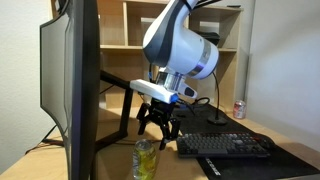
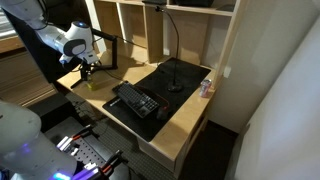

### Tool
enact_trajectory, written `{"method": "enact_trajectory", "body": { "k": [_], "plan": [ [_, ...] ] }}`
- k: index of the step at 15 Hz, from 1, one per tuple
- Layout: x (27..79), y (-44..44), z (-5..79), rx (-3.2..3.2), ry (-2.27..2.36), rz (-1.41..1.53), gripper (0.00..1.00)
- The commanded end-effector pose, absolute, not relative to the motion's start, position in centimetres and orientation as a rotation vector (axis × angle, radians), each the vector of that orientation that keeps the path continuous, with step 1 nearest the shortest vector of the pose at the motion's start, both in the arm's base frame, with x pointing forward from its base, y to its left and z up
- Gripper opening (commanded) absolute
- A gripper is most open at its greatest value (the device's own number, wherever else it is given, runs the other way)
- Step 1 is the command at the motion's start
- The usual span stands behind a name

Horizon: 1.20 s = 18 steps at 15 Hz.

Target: Move the yellow can to the right side of the desk

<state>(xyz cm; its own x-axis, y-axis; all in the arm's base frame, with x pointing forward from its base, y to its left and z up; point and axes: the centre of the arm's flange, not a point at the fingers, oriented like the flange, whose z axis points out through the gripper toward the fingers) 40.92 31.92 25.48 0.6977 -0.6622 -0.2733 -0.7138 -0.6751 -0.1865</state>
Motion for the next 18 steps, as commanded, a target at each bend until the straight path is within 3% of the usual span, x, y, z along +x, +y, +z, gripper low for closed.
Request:
{"method": "enact_trajectory", "body": {
  "k": [1, 18],
  "plan": [
    [41.0, 32.1, 25.5, -2.599, 1.098, 0.245, 1.0],
    [41.2, 32.1, 22.6, -2.573, 1.115, 0.294, 1.0]
  ]
}}
